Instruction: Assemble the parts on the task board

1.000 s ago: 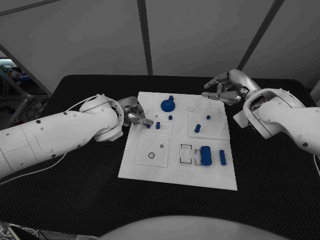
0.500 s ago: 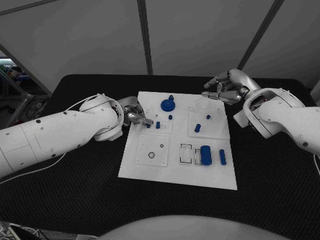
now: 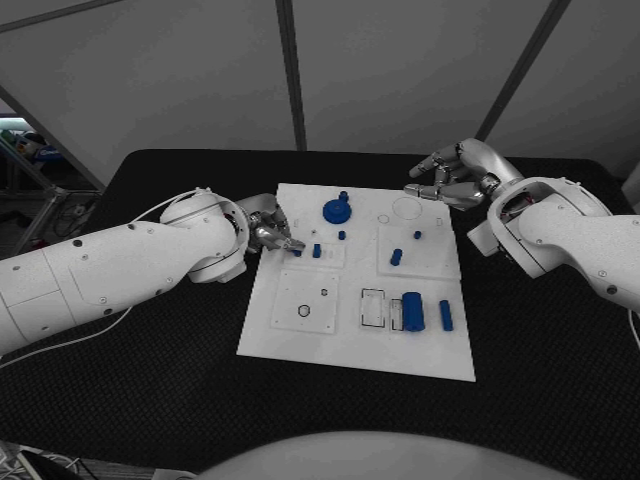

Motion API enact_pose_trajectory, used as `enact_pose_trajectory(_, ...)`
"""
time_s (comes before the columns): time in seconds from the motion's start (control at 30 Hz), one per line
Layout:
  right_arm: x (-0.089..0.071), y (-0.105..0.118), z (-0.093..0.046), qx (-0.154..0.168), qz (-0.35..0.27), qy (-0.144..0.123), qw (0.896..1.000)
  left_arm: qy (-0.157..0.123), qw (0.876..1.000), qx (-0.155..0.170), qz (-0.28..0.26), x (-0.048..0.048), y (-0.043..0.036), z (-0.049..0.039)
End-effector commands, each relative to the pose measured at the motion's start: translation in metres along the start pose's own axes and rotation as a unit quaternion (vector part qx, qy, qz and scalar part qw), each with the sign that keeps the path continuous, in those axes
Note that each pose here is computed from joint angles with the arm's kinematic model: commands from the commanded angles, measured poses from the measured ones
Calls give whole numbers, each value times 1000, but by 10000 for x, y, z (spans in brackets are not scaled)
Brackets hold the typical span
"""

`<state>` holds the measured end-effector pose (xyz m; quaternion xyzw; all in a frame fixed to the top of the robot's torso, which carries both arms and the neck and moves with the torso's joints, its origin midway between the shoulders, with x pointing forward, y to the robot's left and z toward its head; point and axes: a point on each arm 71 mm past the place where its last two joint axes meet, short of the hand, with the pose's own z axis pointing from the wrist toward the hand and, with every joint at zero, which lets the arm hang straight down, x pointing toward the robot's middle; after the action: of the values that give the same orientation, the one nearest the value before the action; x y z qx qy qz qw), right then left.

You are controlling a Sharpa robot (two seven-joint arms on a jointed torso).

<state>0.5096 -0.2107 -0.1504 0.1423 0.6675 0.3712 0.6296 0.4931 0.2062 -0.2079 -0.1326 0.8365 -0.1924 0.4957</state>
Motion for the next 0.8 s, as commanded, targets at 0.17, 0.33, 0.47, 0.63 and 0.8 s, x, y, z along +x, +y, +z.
enact_pose_trajectory(0.17, 2, 16, 5, -5, -1, 2, 1000, 8, 1000, 1, -8, 15, -20, -6)
enact_pose_trajectory(0.33, 1, 16, 5, -5, -1, 2, 1000, 9, 1000, 1, -9, 14, -16, -5)
enact_pose_trajectory(0.47, 2, 16, 6, -5, -1, 2, 1000, 9, 1000, 0, -9, 14, -13, -2)
enact_pose_trajectory(0.63, 3, 17, 7, -5, -1, 2, 1000, 13, 1000, 0, -7, 20, -13, 0)
enact_pose_trajectory(0.8, 3, 16, 7, -5, -1, 2, 1000, 22, 1000, 0, -2, 32, -13, -2)
